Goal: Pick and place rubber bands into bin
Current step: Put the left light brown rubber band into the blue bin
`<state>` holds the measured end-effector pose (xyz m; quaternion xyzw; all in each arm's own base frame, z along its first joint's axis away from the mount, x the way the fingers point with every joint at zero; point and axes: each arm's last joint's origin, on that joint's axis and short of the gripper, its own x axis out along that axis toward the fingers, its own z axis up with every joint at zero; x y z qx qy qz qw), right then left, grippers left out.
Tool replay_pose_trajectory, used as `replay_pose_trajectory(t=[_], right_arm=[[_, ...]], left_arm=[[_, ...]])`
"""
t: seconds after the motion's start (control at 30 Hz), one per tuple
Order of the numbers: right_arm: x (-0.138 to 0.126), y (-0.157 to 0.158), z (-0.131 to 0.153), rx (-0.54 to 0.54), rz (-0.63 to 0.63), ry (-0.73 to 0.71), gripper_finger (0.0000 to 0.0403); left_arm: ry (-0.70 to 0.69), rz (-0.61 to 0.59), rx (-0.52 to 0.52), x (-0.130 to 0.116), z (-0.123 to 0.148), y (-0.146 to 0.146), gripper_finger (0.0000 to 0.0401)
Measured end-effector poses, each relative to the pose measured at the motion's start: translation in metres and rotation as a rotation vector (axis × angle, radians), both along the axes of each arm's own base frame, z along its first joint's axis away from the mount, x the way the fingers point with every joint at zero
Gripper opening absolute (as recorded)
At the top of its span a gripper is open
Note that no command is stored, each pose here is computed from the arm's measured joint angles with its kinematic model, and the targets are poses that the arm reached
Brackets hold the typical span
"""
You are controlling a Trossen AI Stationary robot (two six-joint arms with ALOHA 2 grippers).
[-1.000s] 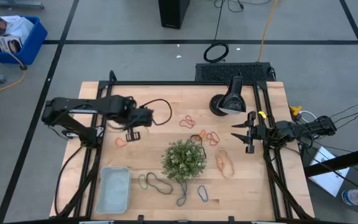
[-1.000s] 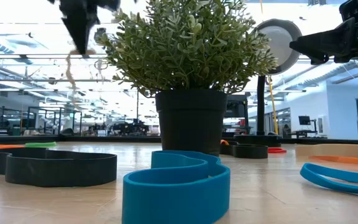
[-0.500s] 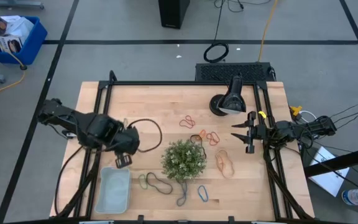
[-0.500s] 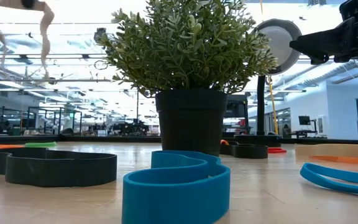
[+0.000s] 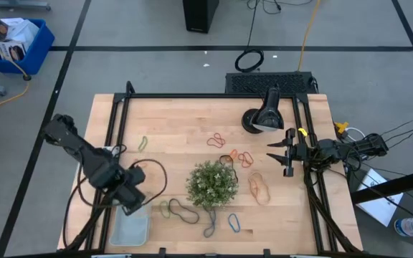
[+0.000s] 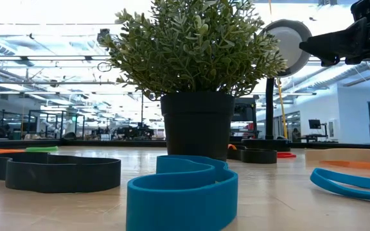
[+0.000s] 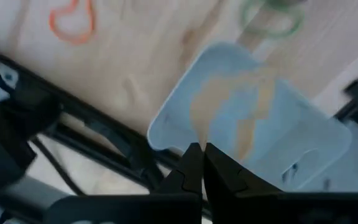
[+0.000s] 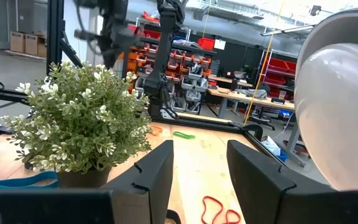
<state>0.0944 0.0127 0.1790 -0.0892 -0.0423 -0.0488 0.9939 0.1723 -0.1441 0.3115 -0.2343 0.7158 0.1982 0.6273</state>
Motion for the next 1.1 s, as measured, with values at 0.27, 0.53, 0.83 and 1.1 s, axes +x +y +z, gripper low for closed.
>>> replay_pose_trajectory(t=[0.27, 0.53, 0.83, 1.1], right_arm=[[0.000, 0.000, 0.003, 0.001, -0.001, -0.026, 0.0146], [-0.001, 0.000, 0.004, -0.008, -0.002, -0.044, 0.0145], [-0.001, 0.000, 0.004, -0.007, -0.002, -0.043, 0.0145], [-0.001, 0.000, 0.004, -0.006, -0.002, -0.043, 0.0144]], left_arm=[[0.052, 0.013, -0.048, -0.006, -0.053, -0.013, 0.0005], [0.020, 0.013, -0.053, -0.007, -0.088, -0.012, 0.0050], [-0.013, 0.040, 0.028, -0.008, -0.096, -0.008, 0.0081], [-0.043, 0.032, -0.014, -0.005, -0.096, -0.011, 0.0076]])
